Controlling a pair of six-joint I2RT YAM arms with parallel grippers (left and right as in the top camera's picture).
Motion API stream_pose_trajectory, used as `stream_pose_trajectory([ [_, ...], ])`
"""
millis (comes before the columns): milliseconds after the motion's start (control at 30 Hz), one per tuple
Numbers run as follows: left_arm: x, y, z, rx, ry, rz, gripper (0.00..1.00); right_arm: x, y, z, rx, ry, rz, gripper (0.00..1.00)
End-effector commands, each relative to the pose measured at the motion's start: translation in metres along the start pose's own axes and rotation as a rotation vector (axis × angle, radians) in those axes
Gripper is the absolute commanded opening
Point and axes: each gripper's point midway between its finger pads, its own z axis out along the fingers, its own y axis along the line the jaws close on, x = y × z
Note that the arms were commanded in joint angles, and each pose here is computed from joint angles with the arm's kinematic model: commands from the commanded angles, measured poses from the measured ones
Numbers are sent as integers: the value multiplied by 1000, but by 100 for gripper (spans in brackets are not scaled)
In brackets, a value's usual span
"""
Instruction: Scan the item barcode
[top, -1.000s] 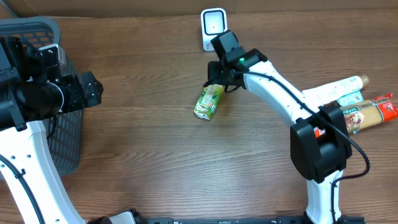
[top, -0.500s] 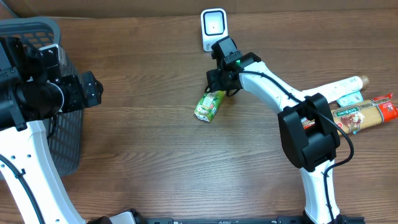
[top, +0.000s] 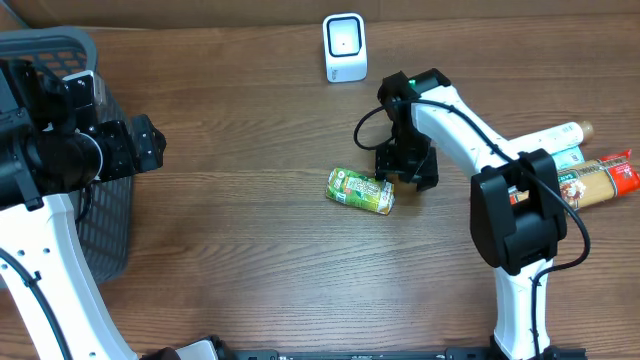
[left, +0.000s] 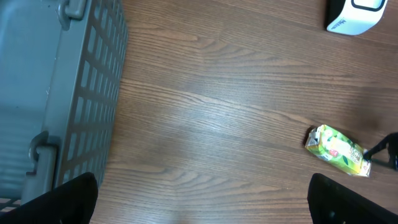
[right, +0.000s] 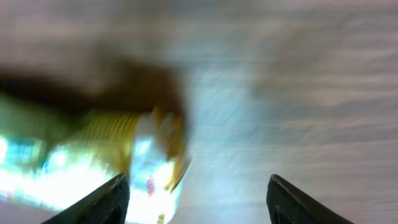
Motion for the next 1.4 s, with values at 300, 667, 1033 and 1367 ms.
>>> stream_pose_trajectory([
  [300,-1,0,-1,6,-2,16,100,44,80,0,-138,10,-523,77],
  [667,-1,0,-1,6,-2,16,100,45,90,3,-131,-13,-540,75],
  [1033,-1,0,-1,6,-1,16,99,25,122,-52,-197,-178,-566,78],
  [1367,-1,0,-1,6,-2,16,99,25,159,-47,-273,-244,-651,80],
])
